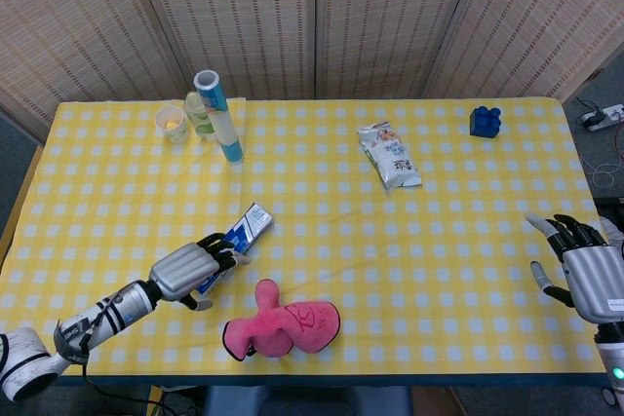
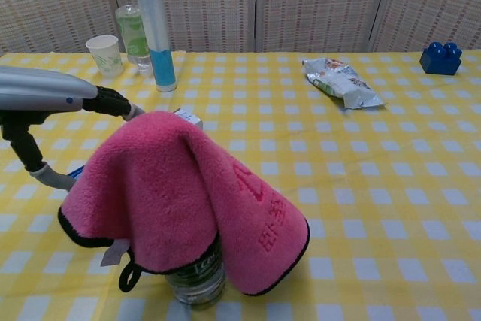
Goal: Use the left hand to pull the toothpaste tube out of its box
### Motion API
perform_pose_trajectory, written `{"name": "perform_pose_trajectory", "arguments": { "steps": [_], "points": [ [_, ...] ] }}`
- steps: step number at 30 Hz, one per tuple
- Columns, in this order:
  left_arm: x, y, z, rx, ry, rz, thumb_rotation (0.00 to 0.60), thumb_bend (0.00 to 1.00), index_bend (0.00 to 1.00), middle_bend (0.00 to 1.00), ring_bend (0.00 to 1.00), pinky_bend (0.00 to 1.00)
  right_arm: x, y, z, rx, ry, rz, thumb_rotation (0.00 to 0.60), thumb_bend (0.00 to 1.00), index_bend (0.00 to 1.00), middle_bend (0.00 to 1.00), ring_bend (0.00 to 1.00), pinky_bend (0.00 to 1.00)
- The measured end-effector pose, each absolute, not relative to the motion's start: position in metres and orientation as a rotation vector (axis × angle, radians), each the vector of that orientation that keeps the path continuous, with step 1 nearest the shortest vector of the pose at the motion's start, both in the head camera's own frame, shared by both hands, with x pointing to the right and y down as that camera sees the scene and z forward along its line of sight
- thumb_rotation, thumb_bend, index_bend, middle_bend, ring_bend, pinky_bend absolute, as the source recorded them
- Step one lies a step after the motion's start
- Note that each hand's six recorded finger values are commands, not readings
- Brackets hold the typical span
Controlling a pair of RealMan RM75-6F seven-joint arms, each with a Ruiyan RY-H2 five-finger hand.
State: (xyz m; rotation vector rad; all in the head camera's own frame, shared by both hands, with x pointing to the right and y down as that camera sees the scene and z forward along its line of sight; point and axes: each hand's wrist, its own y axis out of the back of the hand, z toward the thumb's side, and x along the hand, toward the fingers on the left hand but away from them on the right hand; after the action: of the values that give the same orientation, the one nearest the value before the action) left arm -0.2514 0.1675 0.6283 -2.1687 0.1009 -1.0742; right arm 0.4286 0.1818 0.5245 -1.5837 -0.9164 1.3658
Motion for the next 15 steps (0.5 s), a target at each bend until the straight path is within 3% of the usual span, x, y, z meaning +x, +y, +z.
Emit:
{"name": "perform_pose_trajectory", "arguments": {
  "steps": [15],
  "points": [
    [-0.237, 0.178, 0.654, -2.088, -0.014, -1.097, 0.6, 0.23, 0.14, 0.23, 0.06, 0.0, 0.435, 0.184, 0.523, -1.572, -0.929, 1.383, 0.6, 0.37, 0.18, 0.28, 0.17, 0.24]
  ]
}}
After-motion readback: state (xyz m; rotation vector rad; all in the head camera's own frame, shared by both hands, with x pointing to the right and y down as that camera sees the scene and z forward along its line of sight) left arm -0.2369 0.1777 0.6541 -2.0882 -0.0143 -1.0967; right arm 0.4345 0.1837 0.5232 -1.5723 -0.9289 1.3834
